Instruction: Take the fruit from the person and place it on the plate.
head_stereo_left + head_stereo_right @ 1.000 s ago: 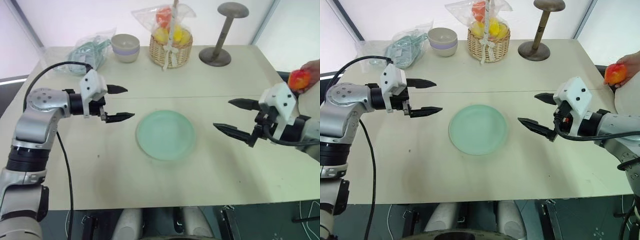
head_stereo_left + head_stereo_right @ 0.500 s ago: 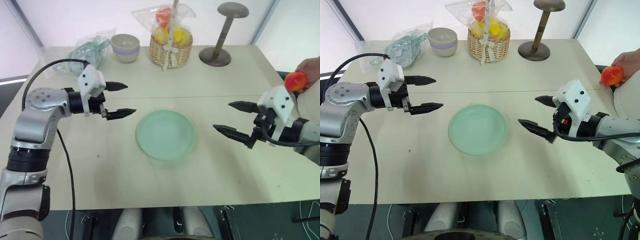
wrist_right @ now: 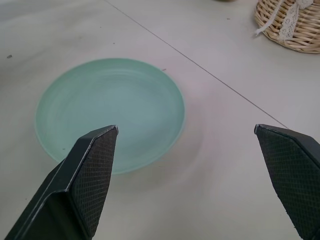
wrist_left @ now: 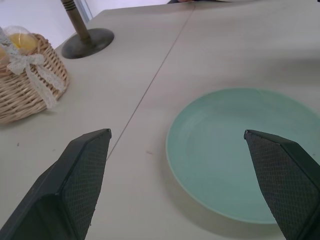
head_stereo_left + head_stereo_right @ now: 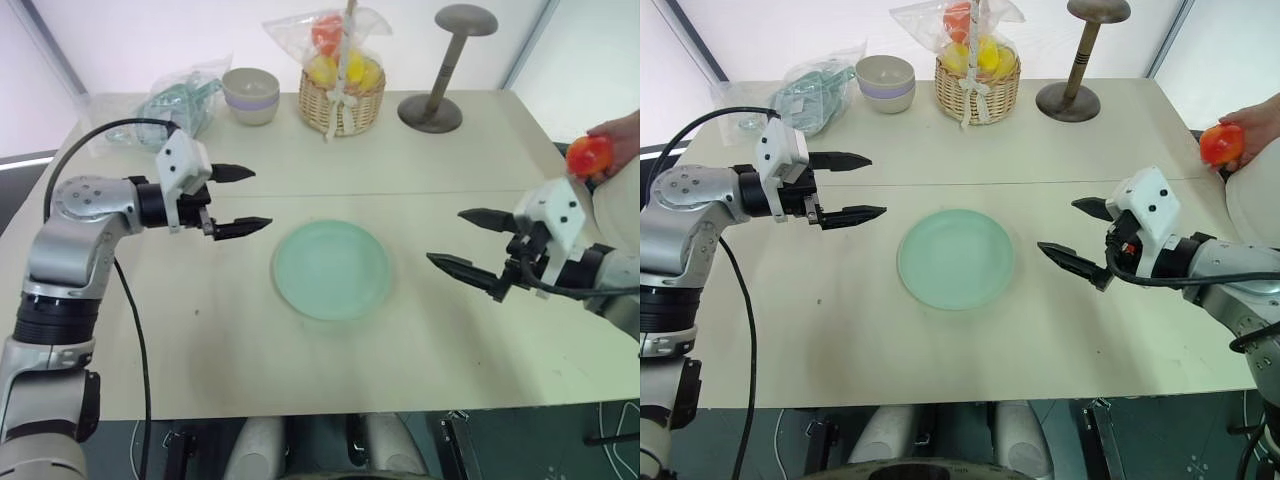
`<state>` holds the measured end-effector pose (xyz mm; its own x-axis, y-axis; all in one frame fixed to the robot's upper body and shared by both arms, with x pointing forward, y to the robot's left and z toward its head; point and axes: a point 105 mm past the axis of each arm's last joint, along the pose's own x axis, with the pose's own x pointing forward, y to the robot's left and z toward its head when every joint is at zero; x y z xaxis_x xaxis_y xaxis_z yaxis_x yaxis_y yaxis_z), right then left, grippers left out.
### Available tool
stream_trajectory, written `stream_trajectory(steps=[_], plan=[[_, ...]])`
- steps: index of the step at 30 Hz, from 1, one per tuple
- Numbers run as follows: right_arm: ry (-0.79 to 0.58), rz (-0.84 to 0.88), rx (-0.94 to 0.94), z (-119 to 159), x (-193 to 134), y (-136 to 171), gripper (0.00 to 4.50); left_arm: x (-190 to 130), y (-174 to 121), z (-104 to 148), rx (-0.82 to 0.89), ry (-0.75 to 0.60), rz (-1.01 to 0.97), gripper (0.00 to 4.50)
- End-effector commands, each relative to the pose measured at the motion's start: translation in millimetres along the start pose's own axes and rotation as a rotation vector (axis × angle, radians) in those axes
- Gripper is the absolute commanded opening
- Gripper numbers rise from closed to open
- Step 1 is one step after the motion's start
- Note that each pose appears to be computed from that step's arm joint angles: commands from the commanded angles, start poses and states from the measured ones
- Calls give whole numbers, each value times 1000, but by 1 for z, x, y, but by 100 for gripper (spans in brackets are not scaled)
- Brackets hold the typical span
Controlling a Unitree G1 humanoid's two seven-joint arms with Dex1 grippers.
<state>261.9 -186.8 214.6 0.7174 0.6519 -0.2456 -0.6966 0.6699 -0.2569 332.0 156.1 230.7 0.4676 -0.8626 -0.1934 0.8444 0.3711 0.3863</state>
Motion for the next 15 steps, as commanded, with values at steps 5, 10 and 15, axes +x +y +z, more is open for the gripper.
stream_trajectory(steps=[5, 10, 15], plan=[[-59, -44, -44, 15, -6, -1, 450, -2, 0, 13, 28, -42, 20, 446], [-93, -93, -50, 19, -5, -6, 450, 1, 0, 14, 23, -52, 38, 446], [-211, -274, -21, 37, -3, -27, 450, 2, 1, 14, 14, -60, 60, 446]])
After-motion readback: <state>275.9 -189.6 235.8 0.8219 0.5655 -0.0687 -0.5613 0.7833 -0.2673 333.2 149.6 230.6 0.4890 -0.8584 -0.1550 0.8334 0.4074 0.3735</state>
